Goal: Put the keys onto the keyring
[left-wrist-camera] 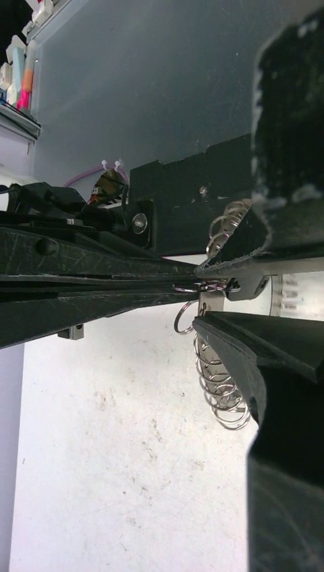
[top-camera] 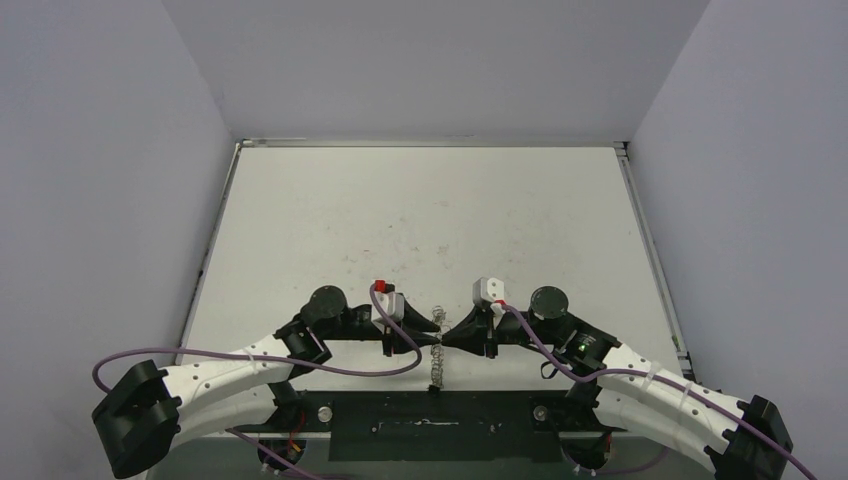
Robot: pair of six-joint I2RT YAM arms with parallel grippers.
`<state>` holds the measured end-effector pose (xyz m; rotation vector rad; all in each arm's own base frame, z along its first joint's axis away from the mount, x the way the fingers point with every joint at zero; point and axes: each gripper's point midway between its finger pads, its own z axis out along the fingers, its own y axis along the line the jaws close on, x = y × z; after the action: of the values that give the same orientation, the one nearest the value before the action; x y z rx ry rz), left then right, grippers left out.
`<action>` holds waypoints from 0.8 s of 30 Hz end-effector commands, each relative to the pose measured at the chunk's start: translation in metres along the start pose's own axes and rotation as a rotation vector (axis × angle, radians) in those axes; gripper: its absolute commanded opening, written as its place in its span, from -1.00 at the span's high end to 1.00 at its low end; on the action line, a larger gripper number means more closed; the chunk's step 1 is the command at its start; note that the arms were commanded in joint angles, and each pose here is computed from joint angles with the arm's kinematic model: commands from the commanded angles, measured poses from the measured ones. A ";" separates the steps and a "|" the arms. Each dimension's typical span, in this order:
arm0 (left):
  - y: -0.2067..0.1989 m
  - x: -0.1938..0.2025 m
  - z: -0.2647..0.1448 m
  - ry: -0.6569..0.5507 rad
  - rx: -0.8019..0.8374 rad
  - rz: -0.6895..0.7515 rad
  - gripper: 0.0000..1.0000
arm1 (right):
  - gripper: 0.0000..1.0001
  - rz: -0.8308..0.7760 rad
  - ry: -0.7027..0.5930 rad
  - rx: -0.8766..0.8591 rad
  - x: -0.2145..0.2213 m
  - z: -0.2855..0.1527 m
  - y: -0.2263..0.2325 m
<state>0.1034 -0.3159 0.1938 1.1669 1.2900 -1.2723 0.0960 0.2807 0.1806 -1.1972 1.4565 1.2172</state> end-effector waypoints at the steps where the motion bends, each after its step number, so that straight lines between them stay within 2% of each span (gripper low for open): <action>1: -0.007 -0.039 0.007 -0.105 0.044 0.059 0.58 | 1.00 -0.080 -0.090 -0.026 -0.028 0.001 0.006; 6: -0.007 -0.034 0.007 -0.088 0.050 0.059 1.00 | 1.00 -0.082 -0.089 -0.022 -0.028 0.001 0.005; 12: -0.003 -0.029 0.003 -0.055 0.009 0.048 1.00 | 0.97 -0.084 -0.076 0.004 -0.027 0.001 0.000; 19: 0.001 -0.024 -0.005 0.059 -0.036 0.039 1.00 | 0.04 -0.139 -0.025 0.082 -0.029 -0.009 -0.010; 21: 0.001 -0.023 -0.007 0.095 -0.042 0.039 1.00 | -0.13 -0.170 -0.010 0.101 -0.030 -0.014 -0.011; 24: 0.002 -0.025 -0.010 0.140 -0.046 0.056 1.00 | -0.18 -0.197 0.012 0.111 -0.032 -0.019 -0.012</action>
<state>0.1038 -0.3069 0.1887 1.2328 1.4286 -1.1968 0.1052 0.2698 0.1871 -1.2206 1.4413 1.0762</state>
